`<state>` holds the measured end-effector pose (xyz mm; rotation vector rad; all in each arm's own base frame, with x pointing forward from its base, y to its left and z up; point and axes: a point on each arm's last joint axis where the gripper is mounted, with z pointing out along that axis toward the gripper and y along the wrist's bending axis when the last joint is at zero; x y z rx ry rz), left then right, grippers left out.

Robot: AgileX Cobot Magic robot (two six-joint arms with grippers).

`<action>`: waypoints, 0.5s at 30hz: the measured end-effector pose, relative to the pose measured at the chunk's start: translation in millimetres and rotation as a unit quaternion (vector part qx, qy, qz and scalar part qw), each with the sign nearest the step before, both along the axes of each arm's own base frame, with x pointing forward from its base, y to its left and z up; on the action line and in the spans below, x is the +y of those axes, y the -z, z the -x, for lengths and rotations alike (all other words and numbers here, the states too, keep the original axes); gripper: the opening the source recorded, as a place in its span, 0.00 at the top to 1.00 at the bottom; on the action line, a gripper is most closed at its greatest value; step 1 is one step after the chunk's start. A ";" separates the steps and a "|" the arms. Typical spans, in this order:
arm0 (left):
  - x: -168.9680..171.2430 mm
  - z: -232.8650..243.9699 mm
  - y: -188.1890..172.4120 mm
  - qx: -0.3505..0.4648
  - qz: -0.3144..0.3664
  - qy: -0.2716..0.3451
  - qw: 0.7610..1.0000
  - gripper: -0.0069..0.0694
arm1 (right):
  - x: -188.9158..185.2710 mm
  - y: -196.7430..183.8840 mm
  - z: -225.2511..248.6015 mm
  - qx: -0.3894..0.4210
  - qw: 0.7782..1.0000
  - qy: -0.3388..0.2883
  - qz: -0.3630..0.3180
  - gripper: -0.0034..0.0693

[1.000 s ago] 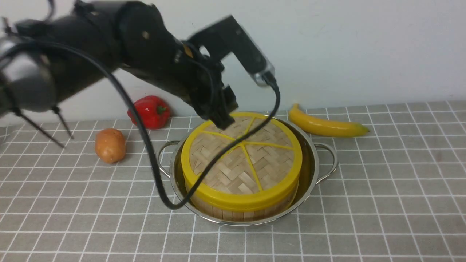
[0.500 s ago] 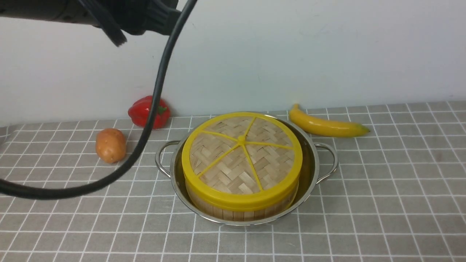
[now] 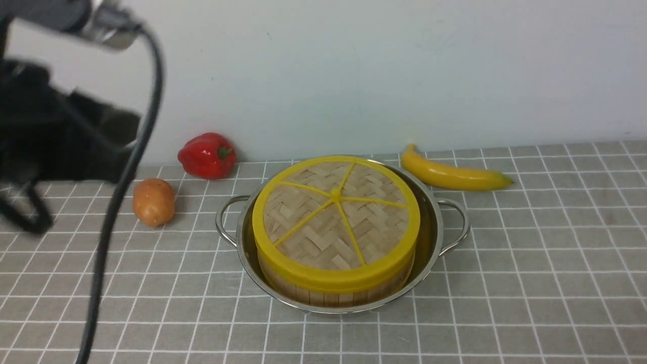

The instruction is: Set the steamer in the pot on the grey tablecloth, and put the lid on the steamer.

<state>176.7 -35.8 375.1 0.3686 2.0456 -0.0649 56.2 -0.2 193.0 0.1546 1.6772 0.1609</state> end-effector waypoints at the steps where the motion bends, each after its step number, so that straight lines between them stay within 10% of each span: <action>1: 3.0 2.1 2.2 -0.002 0.002 -0.008 1.000 0.67 | 0.0 0.0 0.0 0.000 1.000 0.000 0.000 0.62; 15: 38.7 112.0 163.2 -0.114 0.025 -0.149 0.982 0.65 | 0.0 0.0 0.0 0.000 1.000 0.000 0.000 0.62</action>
